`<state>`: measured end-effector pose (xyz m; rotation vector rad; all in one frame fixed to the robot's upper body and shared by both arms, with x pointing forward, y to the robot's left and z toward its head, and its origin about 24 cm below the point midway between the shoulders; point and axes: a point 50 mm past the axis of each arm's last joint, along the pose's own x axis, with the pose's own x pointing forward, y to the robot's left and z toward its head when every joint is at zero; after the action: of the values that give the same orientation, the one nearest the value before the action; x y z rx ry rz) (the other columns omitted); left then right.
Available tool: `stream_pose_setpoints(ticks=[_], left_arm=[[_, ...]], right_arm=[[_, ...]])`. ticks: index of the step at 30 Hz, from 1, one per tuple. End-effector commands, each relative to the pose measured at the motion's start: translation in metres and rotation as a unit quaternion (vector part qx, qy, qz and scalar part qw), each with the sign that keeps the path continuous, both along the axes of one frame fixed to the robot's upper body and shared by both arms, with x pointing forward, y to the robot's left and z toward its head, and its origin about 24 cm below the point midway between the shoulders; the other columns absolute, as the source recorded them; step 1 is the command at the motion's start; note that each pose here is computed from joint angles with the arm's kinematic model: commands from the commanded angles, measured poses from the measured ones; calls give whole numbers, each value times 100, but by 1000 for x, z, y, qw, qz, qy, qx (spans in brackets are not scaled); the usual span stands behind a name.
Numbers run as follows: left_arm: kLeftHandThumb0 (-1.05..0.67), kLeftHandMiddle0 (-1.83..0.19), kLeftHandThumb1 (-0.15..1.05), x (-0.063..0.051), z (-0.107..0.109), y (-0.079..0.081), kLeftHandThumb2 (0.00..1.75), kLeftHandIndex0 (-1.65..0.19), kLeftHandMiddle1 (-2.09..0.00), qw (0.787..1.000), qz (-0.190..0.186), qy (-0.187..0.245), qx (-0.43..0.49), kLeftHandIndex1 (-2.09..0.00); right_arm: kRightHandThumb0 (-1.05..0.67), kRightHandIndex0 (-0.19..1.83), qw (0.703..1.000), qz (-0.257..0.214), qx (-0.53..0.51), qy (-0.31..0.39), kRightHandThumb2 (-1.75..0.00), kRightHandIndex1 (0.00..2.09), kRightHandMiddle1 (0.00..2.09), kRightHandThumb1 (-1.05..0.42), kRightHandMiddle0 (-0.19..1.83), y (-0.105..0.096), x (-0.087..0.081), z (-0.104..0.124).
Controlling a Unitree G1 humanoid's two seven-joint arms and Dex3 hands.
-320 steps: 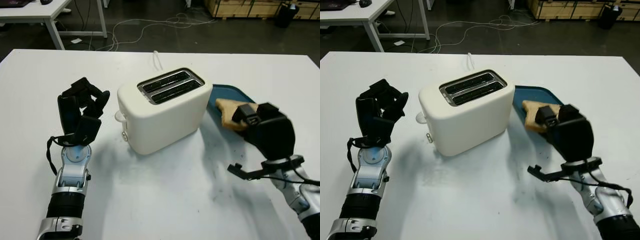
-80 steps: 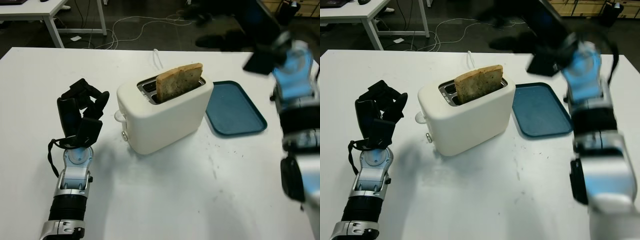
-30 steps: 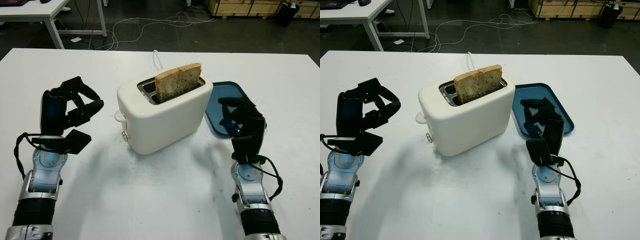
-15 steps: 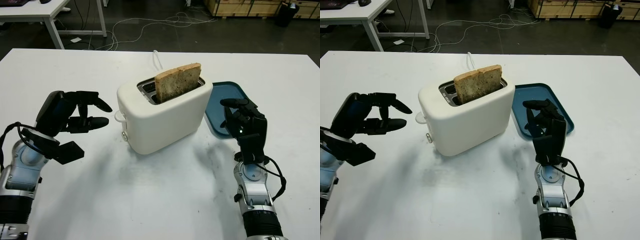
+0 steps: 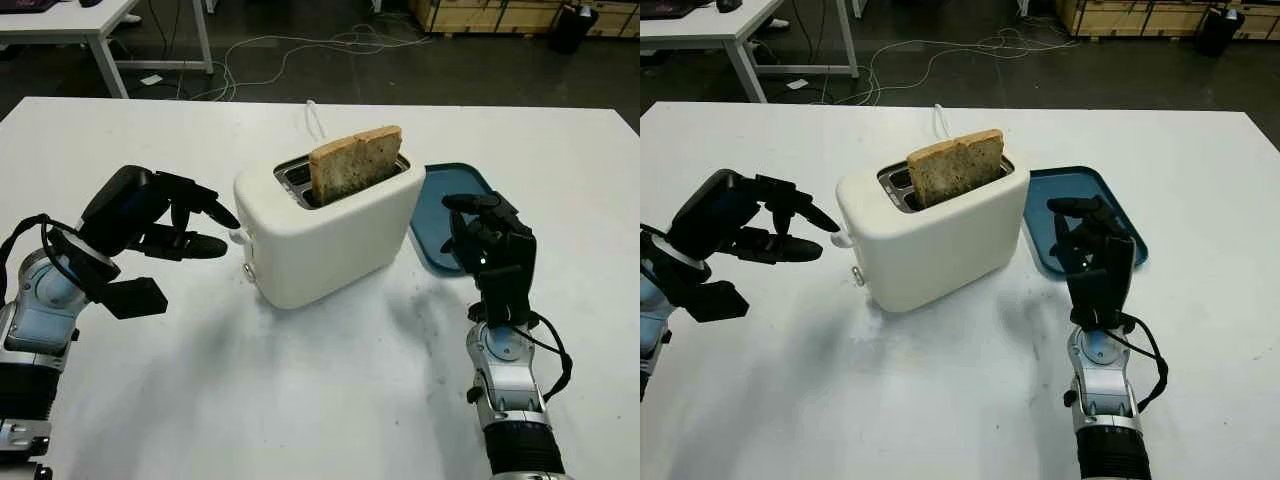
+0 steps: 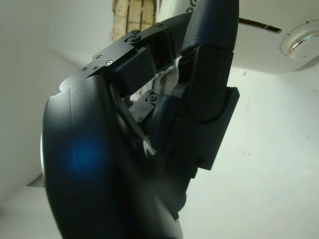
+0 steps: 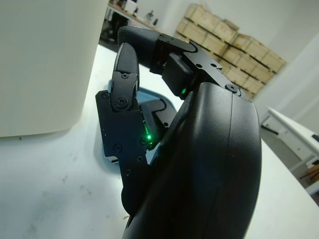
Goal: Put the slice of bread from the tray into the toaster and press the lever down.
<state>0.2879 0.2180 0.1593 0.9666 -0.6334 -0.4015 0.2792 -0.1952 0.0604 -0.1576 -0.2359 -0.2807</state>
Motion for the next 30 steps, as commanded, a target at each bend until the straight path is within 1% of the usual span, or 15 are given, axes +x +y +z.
stream_pose_setpoints(ticks=[1, 13, 21, 24, 28, 30], left_arm=[[-91, -99, 92, 2, 4, -2, 16, -115, -160, 1000, -9, -8, 11, -32], [-89, -98, 92, 4, 2, -4, 18, -114, -162, 999, -11, -10, 30, -32], [-89, -98, 92, 4, 2, -4, 17, -114, -164, 999, -11, -7, 30, -33], [-90, -99, 92, 4, 1, -4, 16, -114, -164, 1000, -8, -3, 30, -34], [-90, -99, 92, 4, 0, -4, 15, -114, -161, 1000, -9, 2, 28, -34], [-89, -100, 92, 4, -1, -4, 14, -114, -157, 999, -10, 10, 30, -34]], right_arm=[[-46, 82, 1000, -4, 7, 1, -35, 175, 128, -92, 76, 0, -1, 0], [-44, 79, 1000, -7, 7, -5, -35, 175, 124, -92, 76, -1, -1, 2], [-44, 78, 1000, -2, 10, -8, -35, 175, 125, -92, 74, -1, -1, 3], [-44, 79, 1000, -1, 8, -9, -35, 175, 130, -92, 74, -1, -1, 3], [-43, 80, 1000, 3, 14, -8, -35, 175, 133, -92, 73, -1, -2, 3], [-44, 79, 1000, 3, 15, -10, -35, 175, 133, -92, 72, -1, -2, 4]])
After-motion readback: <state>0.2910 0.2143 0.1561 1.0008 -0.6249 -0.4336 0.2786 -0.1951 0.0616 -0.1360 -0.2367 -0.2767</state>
